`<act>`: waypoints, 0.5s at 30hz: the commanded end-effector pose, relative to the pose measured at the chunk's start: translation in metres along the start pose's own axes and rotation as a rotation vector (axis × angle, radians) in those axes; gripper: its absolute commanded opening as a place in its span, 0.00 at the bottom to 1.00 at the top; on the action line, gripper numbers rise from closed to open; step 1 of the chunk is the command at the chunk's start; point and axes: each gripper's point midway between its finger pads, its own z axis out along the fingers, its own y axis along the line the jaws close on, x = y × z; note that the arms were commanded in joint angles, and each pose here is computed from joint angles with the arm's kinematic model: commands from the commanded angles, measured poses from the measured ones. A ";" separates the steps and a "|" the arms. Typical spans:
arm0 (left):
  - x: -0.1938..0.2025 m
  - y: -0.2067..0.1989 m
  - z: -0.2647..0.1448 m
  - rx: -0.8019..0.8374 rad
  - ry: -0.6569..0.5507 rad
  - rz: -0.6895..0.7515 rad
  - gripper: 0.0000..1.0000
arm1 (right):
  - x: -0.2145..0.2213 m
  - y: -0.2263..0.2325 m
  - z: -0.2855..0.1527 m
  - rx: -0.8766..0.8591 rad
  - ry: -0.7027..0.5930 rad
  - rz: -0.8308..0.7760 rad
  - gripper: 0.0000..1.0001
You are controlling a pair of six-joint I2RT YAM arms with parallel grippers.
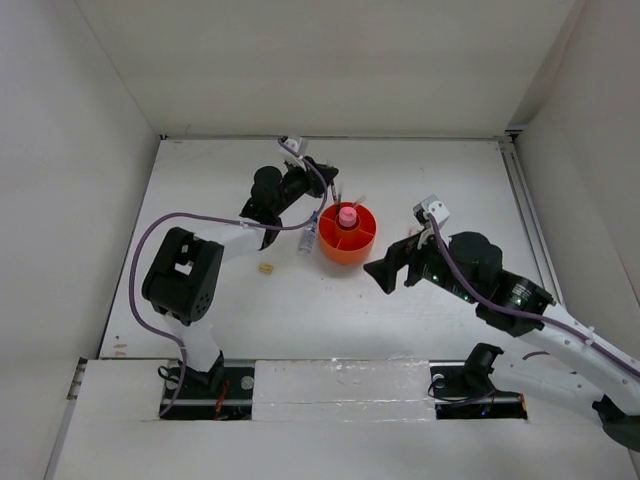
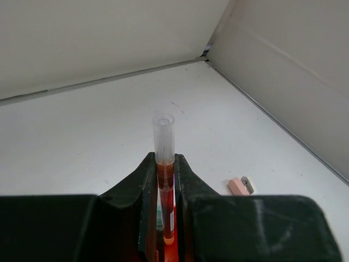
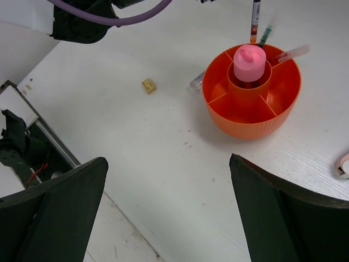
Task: Sort the stationery into containers
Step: Place the pen in the storage box.
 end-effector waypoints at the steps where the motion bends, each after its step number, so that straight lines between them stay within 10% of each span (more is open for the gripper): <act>1: -0.027 -0.018 0.006 0.088 -0.094 0.011 0.00 | -0.021 0.001 -0.003 0.008 -0.050 -0.007 1.00; 15: 0.013 -0.019 0.005 0.071 -0.034 -0.014 0.08 | -0.022 0.006 0.001 -0.019 -0.040 -0.017 1.00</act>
